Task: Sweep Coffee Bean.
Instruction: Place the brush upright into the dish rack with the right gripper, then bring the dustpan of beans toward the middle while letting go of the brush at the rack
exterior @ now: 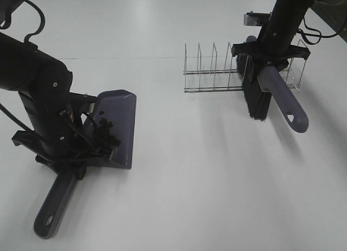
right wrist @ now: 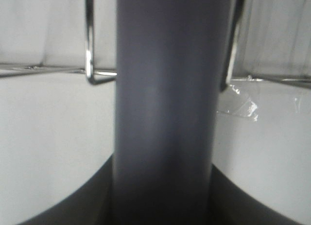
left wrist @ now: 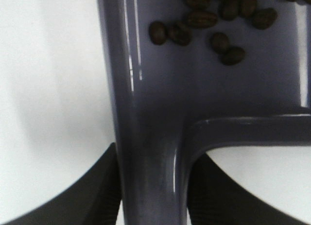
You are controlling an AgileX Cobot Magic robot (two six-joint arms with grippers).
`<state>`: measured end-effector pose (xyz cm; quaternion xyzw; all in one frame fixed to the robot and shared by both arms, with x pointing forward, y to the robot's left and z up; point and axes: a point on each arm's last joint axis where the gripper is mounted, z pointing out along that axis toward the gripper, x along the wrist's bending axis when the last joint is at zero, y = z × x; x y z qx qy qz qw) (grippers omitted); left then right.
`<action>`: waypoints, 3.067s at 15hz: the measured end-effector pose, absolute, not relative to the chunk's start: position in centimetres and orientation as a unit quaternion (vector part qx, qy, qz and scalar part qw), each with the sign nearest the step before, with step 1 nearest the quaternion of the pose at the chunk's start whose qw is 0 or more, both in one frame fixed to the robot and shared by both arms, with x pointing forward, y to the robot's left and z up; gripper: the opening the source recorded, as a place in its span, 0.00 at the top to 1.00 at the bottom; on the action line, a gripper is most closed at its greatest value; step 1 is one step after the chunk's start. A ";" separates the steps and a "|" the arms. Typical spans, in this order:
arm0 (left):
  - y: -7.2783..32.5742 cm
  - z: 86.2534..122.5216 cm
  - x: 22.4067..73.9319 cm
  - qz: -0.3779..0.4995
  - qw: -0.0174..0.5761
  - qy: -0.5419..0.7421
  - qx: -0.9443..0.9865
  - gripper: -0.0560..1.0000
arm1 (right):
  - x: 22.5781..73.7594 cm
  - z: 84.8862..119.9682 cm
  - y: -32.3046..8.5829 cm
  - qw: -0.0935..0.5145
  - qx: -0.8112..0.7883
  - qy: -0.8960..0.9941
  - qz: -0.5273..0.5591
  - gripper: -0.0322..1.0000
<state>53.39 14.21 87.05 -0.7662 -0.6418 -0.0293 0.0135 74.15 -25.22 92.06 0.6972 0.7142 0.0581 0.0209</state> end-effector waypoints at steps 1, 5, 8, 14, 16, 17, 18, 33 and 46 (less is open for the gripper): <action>14.2 87.0 53.4 -0.029 0.013 -0.642 -0.766 0.63 | 74.3 92.3 -25.3 0.026 0.697 0.714 0.065 0.66; 14.2 87.0 53.4 -0.028 0.013 -0.643 -0.765 0.63 | 74.5 91.8 -25.4 0.024 0.698 0.713 0.063 0.66; 14.2 87.0 53.3 -0.025 0.015 -0.645 -0.763 0.63 | 74.5 91.0 -25.3 0.016 0.699 0.712 0.061 0.66; 14.2 87.0 53.2 -0.022 0.021 -0.647 -0.762 0.63 | 74.6 91.1 -25.0 0.002 0.702 0.708 0.075 0.61; 14.2 87.0 53.2 -0.021 0.021 -0.647 -0.762 0.63 | 74.5 91.1 -24.8 -0.008 0.705 0.704 0.084 0.44; 14.2 87.0 53.2 -0.021 0.021 -0.648 -0.761 0.63 | 74.6 91.2 -24.7 -0.007 0.705 0.704 0.085 0.40; 14.2 87.0 53.2 -0.021 0.022 -0.648 -0.761 0.63 | 74.6 91.2 -24.7 -0.006 0.705 0.704 0.086 0.39; 13.2 87.5 55.0 -0.023 0.016 -0.654 -0.756 0.63 | 72.6 105.1 -25.2 0.098 0.684 0.699 0.184 0.37; 11.8 87.9 57.6 -0.029 -0.008 -0.657 -0.753 0.24 | 71.8 107.4 -24.6 0.085 0.681 0.691 0.225 0.37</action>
